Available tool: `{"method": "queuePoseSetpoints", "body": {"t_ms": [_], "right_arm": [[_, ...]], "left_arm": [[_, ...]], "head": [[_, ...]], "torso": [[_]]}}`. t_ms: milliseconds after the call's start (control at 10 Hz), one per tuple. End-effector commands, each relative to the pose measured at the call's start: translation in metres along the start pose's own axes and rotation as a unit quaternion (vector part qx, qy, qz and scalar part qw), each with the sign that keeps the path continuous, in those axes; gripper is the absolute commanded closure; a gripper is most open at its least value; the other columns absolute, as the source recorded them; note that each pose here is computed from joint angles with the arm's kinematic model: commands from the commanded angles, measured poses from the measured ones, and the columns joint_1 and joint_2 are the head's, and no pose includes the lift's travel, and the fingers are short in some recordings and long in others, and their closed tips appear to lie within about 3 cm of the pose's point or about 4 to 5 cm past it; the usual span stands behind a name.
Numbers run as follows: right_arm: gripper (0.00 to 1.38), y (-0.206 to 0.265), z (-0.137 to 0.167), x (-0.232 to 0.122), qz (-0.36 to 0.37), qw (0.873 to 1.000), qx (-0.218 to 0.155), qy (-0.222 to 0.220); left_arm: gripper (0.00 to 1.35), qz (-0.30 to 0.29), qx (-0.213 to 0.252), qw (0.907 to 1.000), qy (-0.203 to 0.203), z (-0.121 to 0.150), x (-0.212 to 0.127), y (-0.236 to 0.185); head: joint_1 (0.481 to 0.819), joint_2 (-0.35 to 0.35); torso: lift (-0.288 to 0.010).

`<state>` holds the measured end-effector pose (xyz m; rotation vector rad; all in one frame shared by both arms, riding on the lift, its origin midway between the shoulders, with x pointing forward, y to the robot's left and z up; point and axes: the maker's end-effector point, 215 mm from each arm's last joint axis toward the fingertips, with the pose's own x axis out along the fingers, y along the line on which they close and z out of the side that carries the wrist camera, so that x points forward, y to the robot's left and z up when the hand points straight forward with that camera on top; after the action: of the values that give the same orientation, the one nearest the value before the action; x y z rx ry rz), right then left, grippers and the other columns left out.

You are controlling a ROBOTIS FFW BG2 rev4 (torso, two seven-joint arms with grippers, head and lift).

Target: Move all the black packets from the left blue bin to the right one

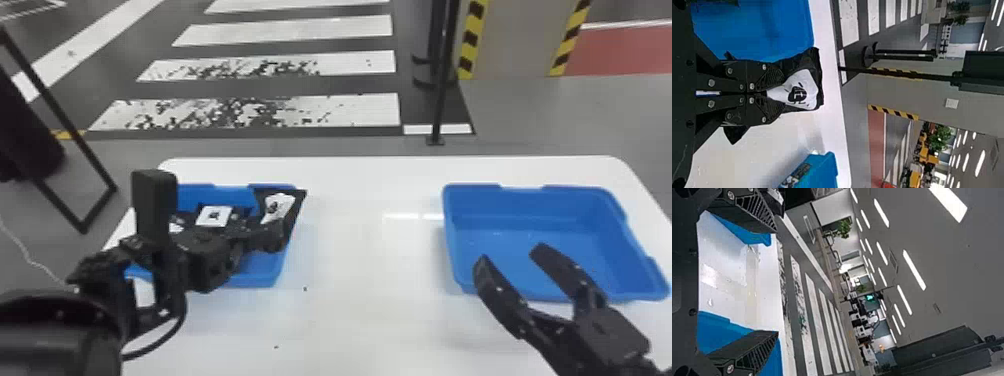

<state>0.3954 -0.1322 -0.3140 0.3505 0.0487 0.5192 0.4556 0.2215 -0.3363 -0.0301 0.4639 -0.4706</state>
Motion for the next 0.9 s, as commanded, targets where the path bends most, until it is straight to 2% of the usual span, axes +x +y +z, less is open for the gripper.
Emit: {"method": "queuePoseSetpoints", "body": {"t_ms": [0, 100, 200, 300, 400, 500, 800], "right_arm": [[0.11, 0.015, -0.006, 0.015, 0.029, 0.999, 0.023, 0.009], [0.11, 0.031, -0.012, 0.026, 0.057, 0.997, 0.049, 0.02], [0.11, 0.054, -0.029, 0.034, 0.091, 0.988, 0.12, 0.034], [0.11, 0.069, -0.037, 0.04, 0.117, 0.978, 0.169, 0.044], [0.11, 0.084, -0.04, 0.043, 0.137, 0.969, 0.198, 0.057], [0.11, 0.091, -0.04, 0.046, 0.148, 0.962, 0.221, 0.058], [0.11, 0.089, -0.033, 0.058, 0.159, 0.962, 0.215, 0.057]], "left_arm": [[1.21, -0.023, 0.002, 0.9997, -0.008, -0.002, -0.006, -0.026], [1.21, -0.044, -0.007, 0.999, -0.006, -0.009, -0.006, -0.044], [1.21, -0.059, -0.012, 0.9982, 0.0, -0.013, -0.006, -0.058], [1.21, -0.073, -0.013, 0.9972, 0.001, -0.014, -0.004, -0.071], [1.21, -0.098, -0.013, 0.9951, -0.003, -0.01, -0.001, -0.091], [1.21, -0.122, -0.01, 0.9925, -0.006, -0.005, 0.003, -0.111], [1.21, -0.165, -0.018, 0.9861, 0.002, -0.009, 0.007, -0.148]], "head": [[0.695, 0.118], [0.695, 0.12], [0.695, 0.121], [0.695, 0.133], [0.695, 0.154], [0.695, 0.16], [0.695, 0.123]], "torso": [[-0.14], [-0.14], [-0.14], [-0.14], [-0.14], [-0.14], [-0.14]]}}
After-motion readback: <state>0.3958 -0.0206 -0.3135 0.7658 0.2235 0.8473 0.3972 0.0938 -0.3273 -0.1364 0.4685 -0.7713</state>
